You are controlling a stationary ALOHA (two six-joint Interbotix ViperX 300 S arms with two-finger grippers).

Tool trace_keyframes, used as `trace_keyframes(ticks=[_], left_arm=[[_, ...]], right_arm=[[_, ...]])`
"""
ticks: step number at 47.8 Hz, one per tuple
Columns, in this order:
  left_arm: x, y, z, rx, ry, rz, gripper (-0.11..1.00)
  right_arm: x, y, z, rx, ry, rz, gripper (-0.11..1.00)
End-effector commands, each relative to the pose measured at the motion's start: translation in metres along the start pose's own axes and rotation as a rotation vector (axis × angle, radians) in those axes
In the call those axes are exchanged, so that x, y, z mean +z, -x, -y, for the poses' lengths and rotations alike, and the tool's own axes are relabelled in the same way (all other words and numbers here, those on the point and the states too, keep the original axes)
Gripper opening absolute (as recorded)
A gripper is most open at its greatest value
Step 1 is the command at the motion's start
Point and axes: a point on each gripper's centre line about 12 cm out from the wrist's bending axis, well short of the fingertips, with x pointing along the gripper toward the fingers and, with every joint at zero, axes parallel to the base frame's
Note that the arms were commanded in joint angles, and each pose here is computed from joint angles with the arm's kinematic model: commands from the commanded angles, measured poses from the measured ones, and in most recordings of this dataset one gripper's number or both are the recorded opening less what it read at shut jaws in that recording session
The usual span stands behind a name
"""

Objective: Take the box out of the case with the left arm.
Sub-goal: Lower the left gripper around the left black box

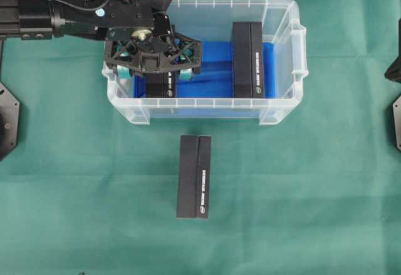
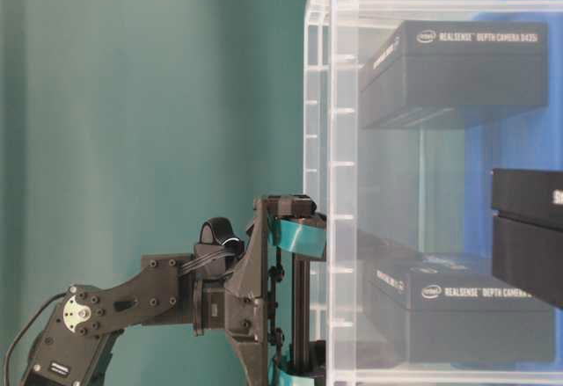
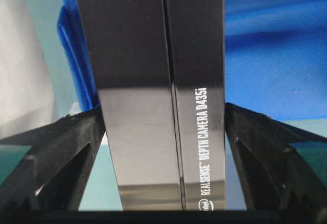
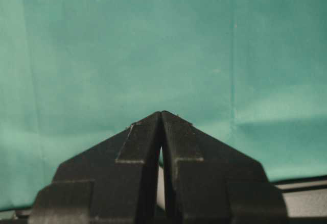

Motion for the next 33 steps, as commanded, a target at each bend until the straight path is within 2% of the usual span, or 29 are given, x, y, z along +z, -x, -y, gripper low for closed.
trace_keyframes(ticks=[1,14,17,22,30,33], left_arm=[[0.0053,0.0003,0.0000,-0.018,0.016,0.008,0.90],[0.0061,-0.0015,0.0019,-0.029,0.021,0.013,0.89],[0.0061,-0.0015,0.0019,-0.029,0.030,0.013,0.83],[0.0065,-0.0015,0.0032,-0.040,0.039,0.016,0.61],[0.0068,-0.0004,0.0091,-0.088,0.036,0.033,0.61],[0.0068,-0.0004,0.0091,-0.088,0.036,0.033,0.61]], right_arm=[[0.0039,0.0049,-0.0002,0.005,-0.002,0.022,0.03],[0.0039,0.0049,-0.0002,0.005,-0.002,0.022,0.03],[0.0034,0.0049,-0.0001,0.005,-0.002,0.022,0.03],[0.0039,0.0049,-0.0002,0.005,-0.002,0.022,0.03],[0.0040,0.0049,-0.0004,0.007,-0.003,0.024,0.03],[0.0041,0.0054,-0.0003,0.007,-0.003,0.024,0.03]])
